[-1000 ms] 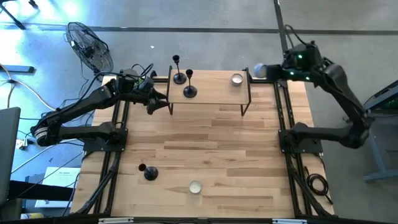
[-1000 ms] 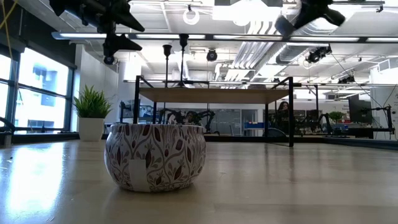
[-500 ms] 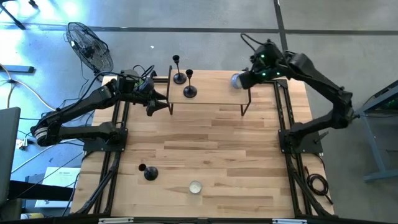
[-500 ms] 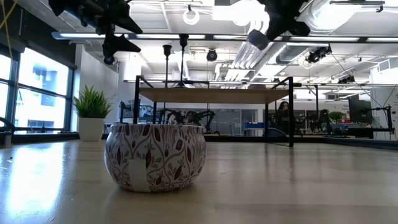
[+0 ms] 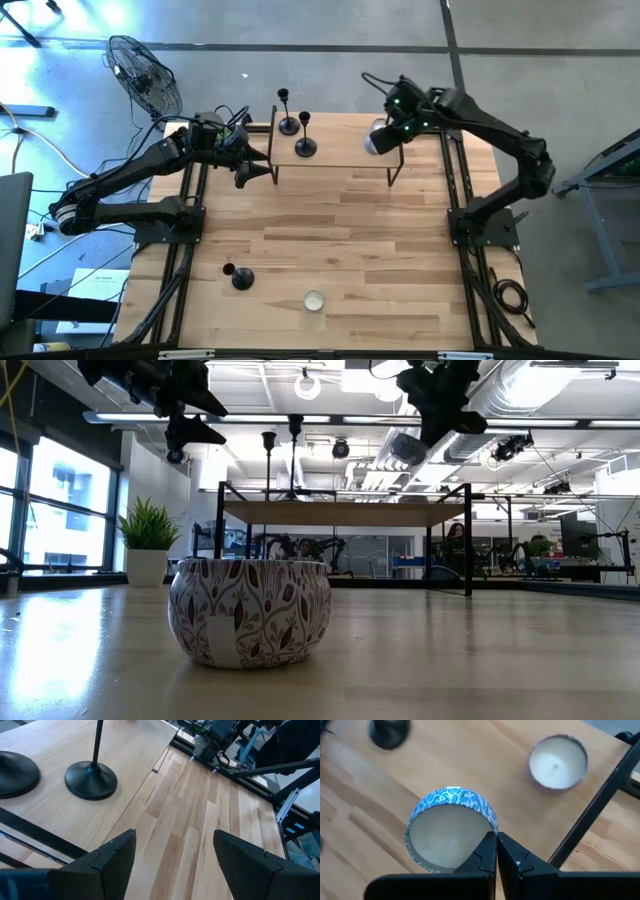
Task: Pick & Place candle stick holders
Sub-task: Put the blue patterned scented candle on the shelf
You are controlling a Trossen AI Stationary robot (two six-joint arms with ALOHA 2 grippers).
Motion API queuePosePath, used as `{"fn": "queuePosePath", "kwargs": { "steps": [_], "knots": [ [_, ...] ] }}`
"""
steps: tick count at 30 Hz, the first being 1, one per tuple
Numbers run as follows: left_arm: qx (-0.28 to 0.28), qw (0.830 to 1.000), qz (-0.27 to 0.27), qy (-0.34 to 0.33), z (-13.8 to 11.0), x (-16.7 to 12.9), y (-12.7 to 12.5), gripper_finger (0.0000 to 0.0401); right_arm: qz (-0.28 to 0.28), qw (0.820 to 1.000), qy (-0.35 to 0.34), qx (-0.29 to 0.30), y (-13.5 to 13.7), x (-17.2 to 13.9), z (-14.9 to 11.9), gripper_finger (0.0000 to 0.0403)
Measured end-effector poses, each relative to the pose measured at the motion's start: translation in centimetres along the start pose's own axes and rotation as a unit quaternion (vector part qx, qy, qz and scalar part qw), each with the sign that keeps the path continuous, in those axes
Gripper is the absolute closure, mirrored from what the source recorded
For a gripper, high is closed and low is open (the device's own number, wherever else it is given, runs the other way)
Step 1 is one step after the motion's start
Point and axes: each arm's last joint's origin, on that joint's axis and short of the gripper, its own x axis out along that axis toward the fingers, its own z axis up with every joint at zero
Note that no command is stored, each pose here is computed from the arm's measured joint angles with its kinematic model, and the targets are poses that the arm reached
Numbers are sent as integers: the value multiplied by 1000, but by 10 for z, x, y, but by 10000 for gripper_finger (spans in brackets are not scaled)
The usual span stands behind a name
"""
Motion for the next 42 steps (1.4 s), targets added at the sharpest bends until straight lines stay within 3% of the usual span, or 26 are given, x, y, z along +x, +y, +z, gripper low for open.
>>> {"fn": "queuePosePath", "kwargs": {
  "steps": [16, 27, 42],
  "knots": [
    [-2, 1000, -9, 7, -1, 0, 0, 139, -71, 995, 71, -3, -1, 35, 1, 403],
    [-5, 1000, -10, 12, -2, 0, 0, 139, -86, 993, 84, 4, 0, 51, 4, 403],
    [-7, 1000, -10, 12, -2, 0, 0, 139, -116, 989, 91, 7, -10, 52, 6, 403]
  ]
}}
